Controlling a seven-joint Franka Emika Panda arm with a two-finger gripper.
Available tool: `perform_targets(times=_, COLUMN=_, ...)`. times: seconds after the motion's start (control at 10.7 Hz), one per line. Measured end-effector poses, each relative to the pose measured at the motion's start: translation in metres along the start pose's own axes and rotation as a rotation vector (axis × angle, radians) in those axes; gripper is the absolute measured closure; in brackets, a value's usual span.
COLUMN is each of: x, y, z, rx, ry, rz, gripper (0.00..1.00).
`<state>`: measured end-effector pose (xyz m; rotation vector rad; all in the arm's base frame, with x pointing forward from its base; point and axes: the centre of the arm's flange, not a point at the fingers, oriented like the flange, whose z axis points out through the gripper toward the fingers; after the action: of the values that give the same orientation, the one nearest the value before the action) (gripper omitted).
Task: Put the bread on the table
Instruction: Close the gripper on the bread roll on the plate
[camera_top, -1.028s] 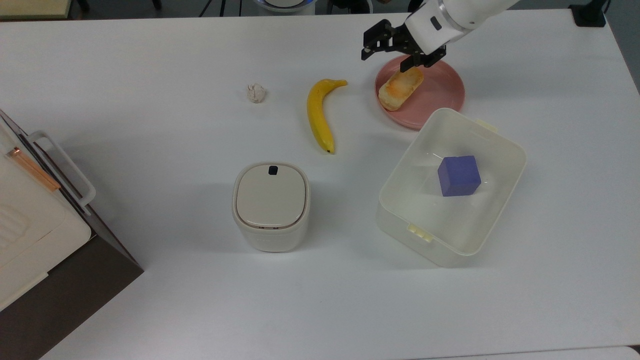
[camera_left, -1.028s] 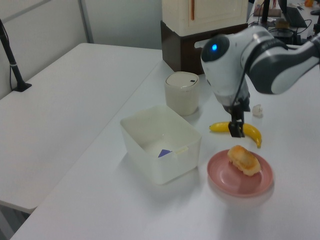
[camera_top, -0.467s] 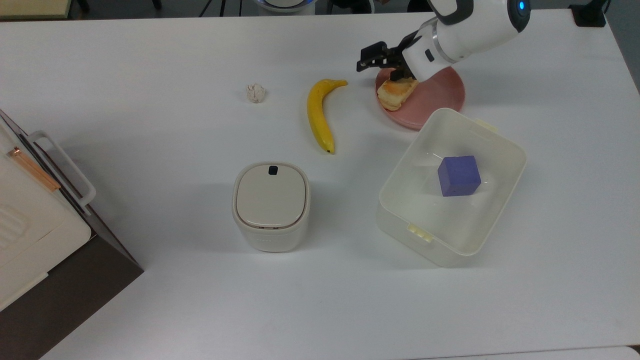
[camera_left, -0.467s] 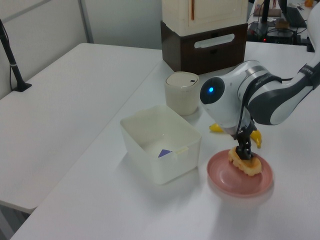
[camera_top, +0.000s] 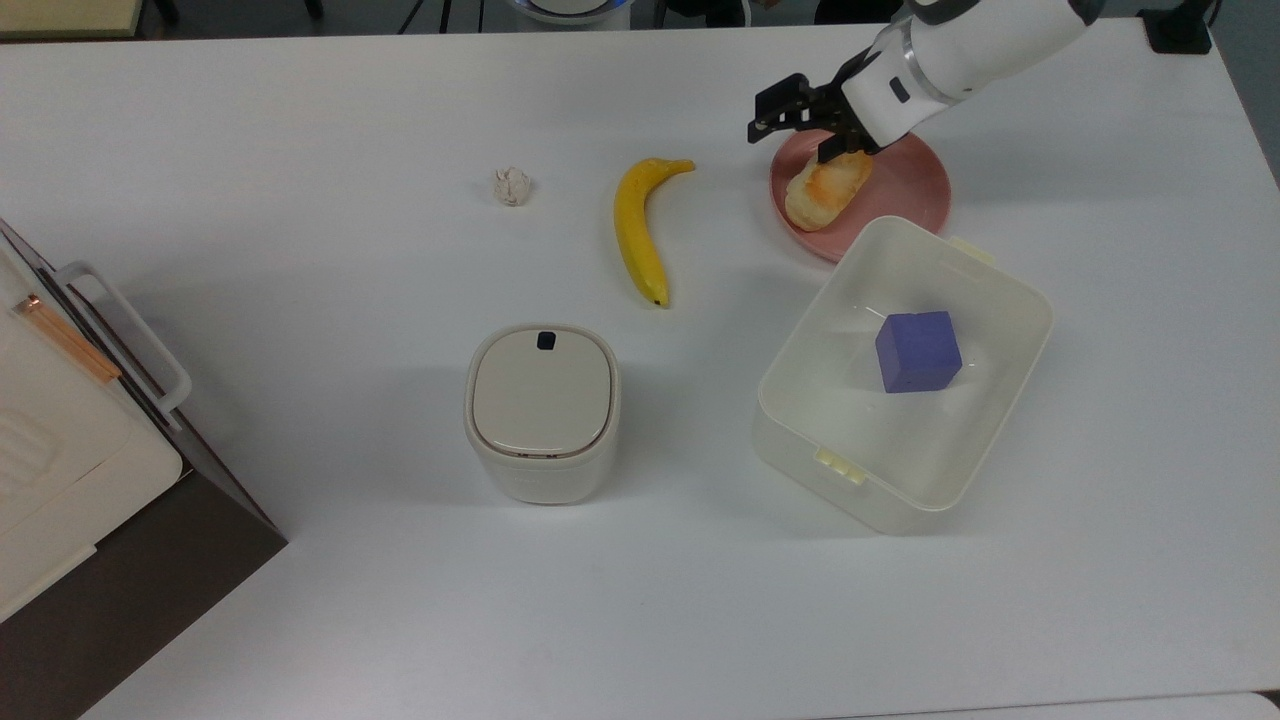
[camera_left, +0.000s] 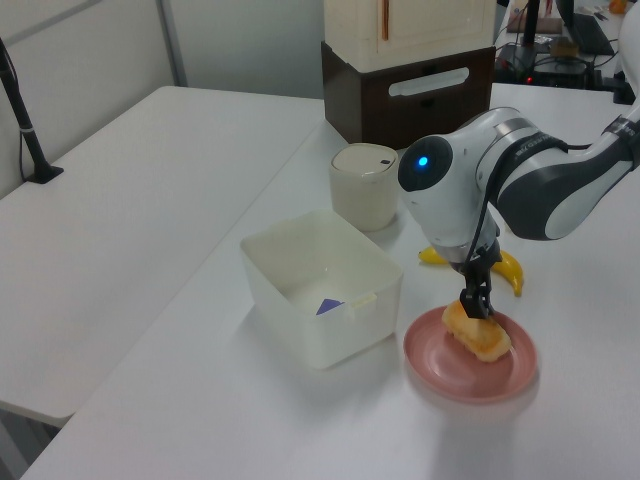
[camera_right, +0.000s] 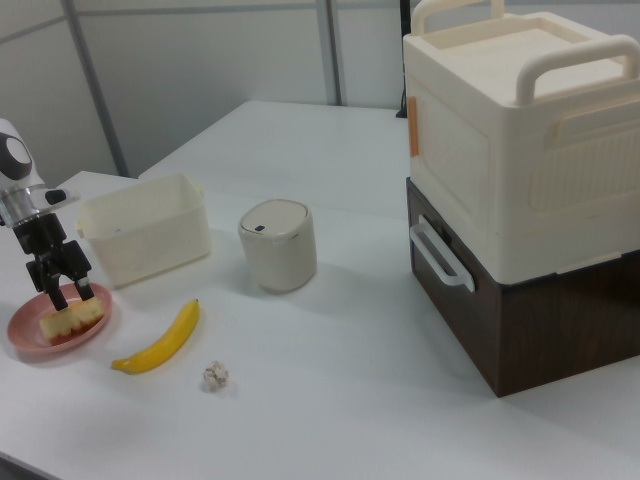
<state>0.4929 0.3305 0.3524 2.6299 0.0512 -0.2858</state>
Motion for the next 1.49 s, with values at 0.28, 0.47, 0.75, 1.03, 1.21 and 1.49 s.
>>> perform_targets(times=0.28, x=-0.004, y=0.000, z=-0.015, rx=0.015, ry=0.024, rz=0.004, gripper=0.00)
perform_targets(times=0.47, x=-0.010, y=-0.008, z=-0.021, rx=0.022, ry=0.034, rz=0.009, gripper=0.00)
perform_targets(times=0.75, x=-0.004, y=-0.040, z=-0.008, rx=0.020, ry=0.012, rz=0.020, gripper=0.00)
perform_targets(times=1.03, x=0.011, y=-0.064, z=0.010, rx=0.032, ry=-0.006, rz=0.005, gripper=0.00)
perform_targets(times=1.21, x=0.008, y=-0.072, z=0.011, rx=0.034, ry=-0.007, rz=-0.006, gripper=0.04)
perform_targets(times=1.49, x=0.005, y=-0.075, z=0.009, rx=0.036, ry=-0.005, rz=-0.006, gripper=0.49)
